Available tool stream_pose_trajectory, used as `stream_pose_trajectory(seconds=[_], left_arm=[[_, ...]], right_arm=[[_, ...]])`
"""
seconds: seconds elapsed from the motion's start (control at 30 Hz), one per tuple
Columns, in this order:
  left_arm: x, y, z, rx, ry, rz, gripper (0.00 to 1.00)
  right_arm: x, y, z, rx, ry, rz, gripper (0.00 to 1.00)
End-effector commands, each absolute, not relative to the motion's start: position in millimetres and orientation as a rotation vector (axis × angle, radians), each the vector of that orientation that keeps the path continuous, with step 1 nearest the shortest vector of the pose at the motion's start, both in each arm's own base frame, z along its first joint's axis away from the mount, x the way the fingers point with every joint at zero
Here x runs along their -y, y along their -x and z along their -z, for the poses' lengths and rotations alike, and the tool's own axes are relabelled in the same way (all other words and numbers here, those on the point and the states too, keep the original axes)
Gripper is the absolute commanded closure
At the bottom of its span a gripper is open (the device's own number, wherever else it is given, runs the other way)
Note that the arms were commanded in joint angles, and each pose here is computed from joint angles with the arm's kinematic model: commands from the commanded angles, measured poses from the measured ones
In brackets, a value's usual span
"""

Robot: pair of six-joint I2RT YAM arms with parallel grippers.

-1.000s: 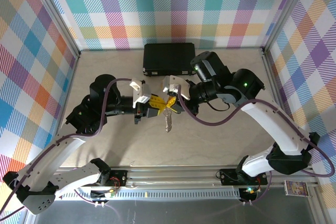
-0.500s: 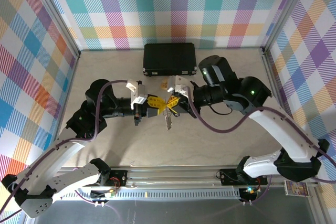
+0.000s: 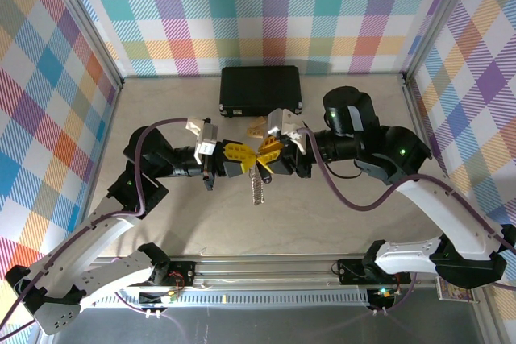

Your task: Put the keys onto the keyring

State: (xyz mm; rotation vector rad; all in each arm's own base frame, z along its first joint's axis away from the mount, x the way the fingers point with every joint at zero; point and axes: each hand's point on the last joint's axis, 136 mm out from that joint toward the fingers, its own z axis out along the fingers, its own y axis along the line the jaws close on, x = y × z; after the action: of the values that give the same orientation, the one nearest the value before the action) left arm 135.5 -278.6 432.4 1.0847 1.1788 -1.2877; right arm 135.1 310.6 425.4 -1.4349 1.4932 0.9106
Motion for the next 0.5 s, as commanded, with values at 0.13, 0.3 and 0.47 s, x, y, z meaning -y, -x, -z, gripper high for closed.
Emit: stream_pose_trajectory(seconds=[0.13,0.3,0.47], left_arm=[[271,-115,-457,-1.042,-1.101,1.319,1.0],[273,-117,-454,-1.053,-1.105,1.315,1.0],[274,-133,-429,-1.176,-1.135,1.172,1.0]], right_arm=[[-309,-131,-433,-1.464,1.406,-0.936,0.86],[-309,-130,-435,-1.45,1.417,-0.937,1.0],[-306,-131,-432,-1.47,1.444,-0.898,1.0]])
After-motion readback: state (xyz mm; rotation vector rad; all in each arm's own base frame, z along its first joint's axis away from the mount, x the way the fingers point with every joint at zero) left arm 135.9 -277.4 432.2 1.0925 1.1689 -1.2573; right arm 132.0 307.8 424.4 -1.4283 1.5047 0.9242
